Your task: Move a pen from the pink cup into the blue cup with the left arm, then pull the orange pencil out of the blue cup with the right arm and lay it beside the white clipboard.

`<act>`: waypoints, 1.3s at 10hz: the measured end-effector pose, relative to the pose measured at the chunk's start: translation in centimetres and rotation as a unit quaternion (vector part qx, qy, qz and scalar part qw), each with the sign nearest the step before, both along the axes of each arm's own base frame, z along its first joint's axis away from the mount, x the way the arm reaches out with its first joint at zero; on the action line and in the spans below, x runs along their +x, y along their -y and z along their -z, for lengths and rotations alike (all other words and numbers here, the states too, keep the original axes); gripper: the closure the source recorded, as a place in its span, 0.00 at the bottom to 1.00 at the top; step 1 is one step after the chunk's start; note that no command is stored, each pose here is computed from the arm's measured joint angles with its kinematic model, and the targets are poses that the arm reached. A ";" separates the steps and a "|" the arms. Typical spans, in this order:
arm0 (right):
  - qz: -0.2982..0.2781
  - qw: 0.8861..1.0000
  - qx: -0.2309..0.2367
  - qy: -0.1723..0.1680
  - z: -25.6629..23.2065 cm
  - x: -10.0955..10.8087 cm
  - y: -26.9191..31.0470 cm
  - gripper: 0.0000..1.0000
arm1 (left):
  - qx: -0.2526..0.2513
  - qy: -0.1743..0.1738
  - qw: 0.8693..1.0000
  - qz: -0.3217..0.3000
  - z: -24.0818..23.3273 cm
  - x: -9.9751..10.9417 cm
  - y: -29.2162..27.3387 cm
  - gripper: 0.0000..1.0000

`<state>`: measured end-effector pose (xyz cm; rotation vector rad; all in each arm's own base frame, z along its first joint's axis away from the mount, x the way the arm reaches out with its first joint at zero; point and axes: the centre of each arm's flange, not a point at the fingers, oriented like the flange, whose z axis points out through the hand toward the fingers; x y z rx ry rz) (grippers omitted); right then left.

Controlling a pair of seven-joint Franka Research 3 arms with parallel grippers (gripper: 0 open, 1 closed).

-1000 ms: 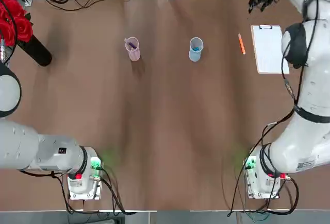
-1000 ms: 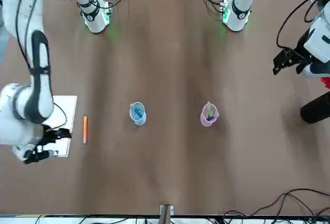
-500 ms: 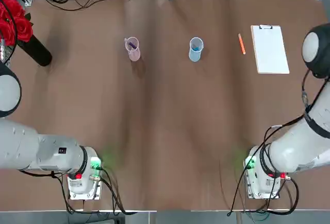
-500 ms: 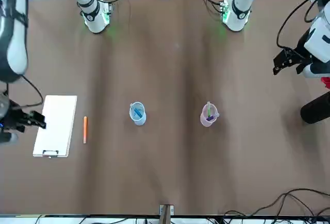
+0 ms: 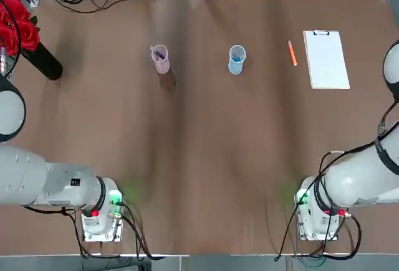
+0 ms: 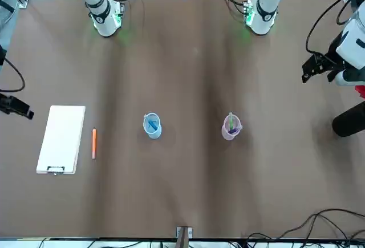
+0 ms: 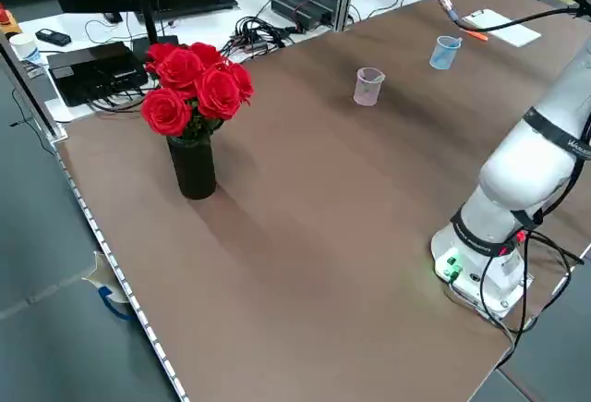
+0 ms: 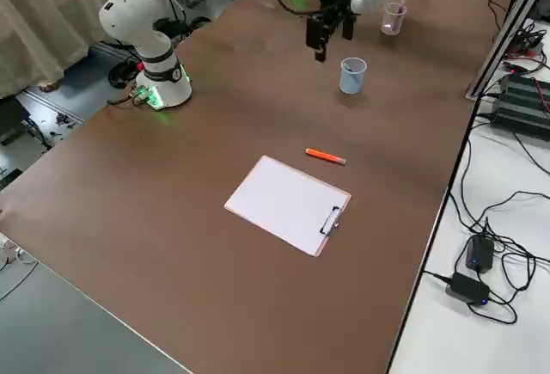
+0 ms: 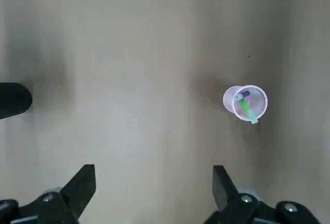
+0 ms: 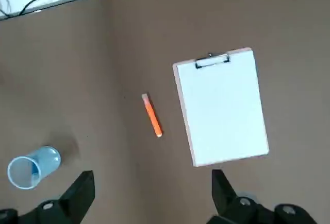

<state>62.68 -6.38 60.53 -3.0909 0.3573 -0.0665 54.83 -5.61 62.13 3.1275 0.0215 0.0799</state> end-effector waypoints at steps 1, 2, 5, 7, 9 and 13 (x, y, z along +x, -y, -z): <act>0.013 1.000 -0.010 0.000 -0.6 -0.1 -0.4 0.00 | 0.000 0.000 1.000 0.000 0.0 0.0 0.0 0.00; 0.033 0.999 -0.012 -0.001 -1.4 -0.4 -1.0 0.00 | 0.000 0.000 1.000 0.000 0.0 0.0 0.0 0.00; 0.039 0.999 -0.009 0.003 -2.8 -1.2 -2.2 0.00 | 0.000 0.000 1.000 -0.007 0.0 0.1 -0.8 0.00; 0.031 0.999 -0.008 0.009 -3.8 -1.8 -3.4 0.00 | 0.000 0.000 1.000 -0.010 0.0 0.1 -1.2 0.00; 0.027 1.000 -0.009 0.011 -4.1 -2.0 -3.8 0.00 | -0.001 0.000 1.000 -0.016 0.0 0.2 -1.9 0.00; 0.007 1.000 -0.017 0.008 -3.9 -2.0 -4.3 0.00 | -0.006 -0.002 1.000 -0.015 0.1 0.2 -3.1 0.00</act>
